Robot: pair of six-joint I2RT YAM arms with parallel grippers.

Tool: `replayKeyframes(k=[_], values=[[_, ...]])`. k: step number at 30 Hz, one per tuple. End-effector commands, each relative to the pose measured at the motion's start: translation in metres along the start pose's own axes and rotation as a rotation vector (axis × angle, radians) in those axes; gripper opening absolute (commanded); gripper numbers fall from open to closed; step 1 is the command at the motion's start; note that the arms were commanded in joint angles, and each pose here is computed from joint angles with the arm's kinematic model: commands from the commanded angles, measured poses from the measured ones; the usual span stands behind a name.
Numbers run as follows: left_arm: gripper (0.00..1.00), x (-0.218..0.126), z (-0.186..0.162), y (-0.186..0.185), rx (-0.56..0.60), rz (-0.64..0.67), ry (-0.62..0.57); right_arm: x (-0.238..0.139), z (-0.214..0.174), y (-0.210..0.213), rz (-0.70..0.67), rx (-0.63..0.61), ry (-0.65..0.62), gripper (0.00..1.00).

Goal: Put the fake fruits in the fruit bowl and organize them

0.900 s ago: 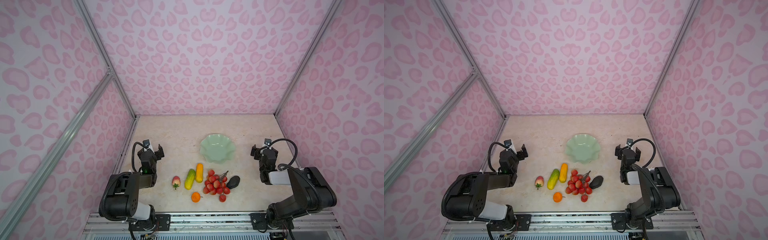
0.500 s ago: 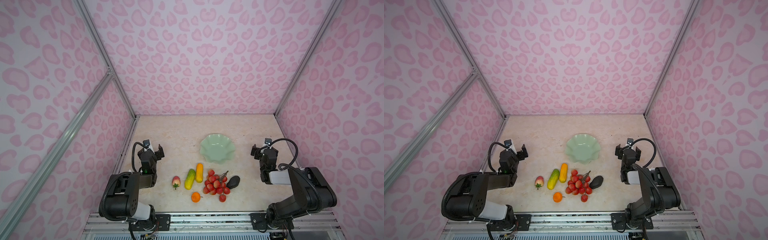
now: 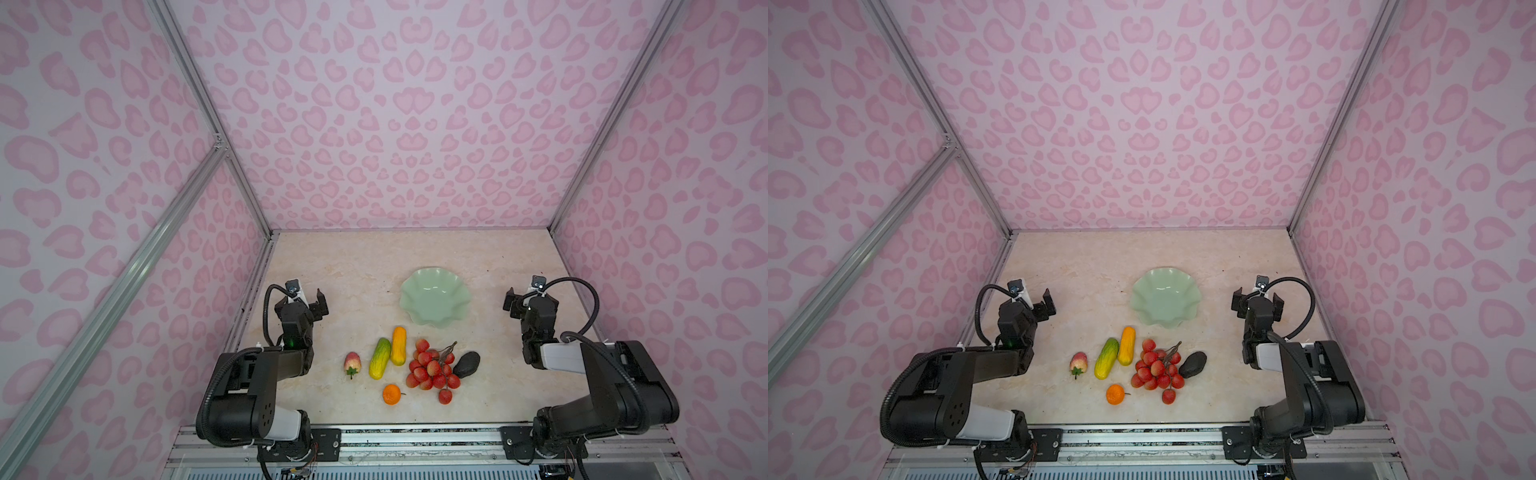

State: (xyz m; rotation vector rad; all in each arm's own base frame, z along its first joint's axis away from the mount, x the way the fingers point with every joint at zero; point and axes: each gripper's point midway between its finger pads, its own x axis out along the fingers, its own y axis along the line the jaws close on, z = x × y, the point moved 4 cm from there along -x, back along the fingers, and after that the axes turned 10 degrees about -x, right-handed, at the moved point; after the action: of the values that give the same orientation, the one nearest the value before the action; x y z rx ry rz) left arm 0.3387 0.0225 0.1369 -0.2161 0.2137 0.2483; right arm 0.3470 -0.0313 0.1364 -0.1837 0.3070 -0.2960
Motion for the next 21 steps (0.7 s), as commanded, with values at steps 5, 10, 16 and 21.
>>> replayKeyframes(k=[5, 10, 16, 21], values=[[0.97, -0.049, 0.063, -0.006, -0.191, 0.013, -0.163, -0.028, 0.063, -0.031, -0.106, 0.316, 0.003, 1.0], [0.97, -0.075, 0.083, -0.011, -0.349, -0.055, -0.144, -0.042, 0.064, -0.013, 0.228, 0.504, 0.12, 0.95], [0.97, -0.093, 0.075, -0.007, -0.441, -0.063, -0.069, -0.098, 0.024, 0.031, 0.276, 0.275, 0.522, 0.94], [0.97, -0.095, 0.065, -0.014, -0.459, -0.112, -0.011, -0.143, -0.033, 0.08, 0.438, 0.26, 0.782, 0.93]])
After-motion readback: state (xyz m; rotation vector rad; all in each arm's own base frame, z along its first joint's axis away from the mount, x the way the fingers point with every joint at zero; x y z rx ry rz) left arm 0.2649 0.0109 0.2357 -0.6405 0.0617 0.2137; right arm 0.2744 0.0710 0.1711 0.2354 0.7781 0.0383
